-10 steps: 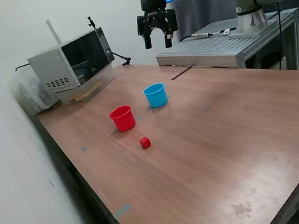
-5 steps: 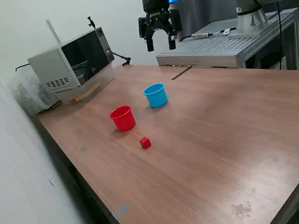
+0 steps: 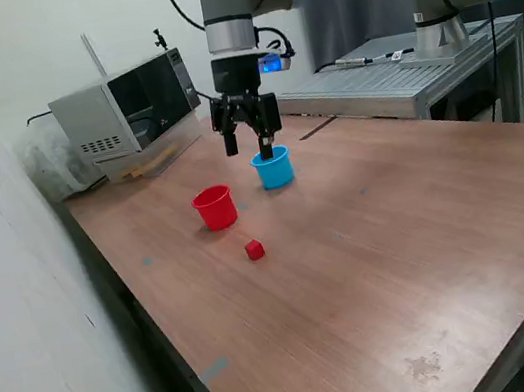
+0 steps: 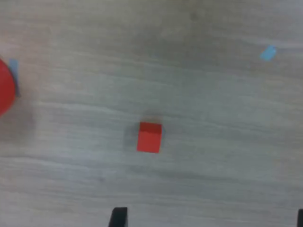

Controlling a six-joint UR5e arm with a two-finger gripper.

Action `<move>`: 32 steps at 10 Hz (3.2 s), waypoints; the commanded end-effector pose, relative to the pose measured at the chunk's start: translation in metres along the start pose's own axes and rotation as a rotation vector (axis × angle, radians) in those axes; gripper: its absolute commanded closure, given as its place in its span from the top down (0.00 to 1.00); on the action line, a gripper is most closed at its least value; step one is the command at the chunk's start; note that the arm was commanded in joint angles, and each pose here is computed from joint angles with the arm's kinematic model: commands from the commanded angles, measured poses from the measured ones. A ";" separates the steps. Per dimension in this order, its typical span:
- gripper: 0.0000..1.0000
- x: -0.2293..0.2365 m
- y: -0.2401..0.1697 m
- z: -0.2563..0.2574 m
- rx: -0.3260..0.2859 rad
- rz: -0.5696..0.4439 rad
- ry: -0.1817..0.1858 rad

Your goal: Place red objects in the red bin, and blue objects in the blue bin.

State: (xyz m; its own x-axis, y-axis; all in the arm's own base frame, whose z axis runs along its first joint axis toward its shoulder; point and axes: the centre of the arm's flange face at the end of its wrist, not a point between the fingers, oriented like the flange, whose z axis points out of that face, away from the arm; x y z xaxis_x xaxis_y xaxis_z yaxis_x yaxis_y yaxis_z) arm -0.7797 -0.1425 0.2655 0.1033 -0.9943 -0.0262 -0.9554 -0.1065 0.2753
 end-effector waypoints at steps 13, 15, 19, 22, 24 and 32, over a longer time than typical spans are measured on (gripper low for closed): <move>1.00 -0.044 0.011 0.158 0.102 0.089 -0.007; 0.00 -0.044 0.011 0.158 0.102 0.089 -0.007; 0.00 -0.042 0.010 0.159 0.106 0.086 -0.005; 0.00 -0.041 0.025 0.107 0.046 0.081 -0.013; 0.00 -0.039 0.024 0.049 0.004 0.078 -0.017; 0.00 -0.188 -0.005 0.038 0.035 0.251 -0.065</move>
State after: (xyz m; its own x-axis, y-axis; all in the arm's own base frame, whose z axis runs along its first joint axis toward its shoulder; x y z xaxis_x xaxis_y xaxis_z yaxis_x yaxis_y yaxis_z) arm -0.8069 0.0195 0.2363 -0.1239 -0.9920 -0.0238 -0.9603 0.1138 0.2547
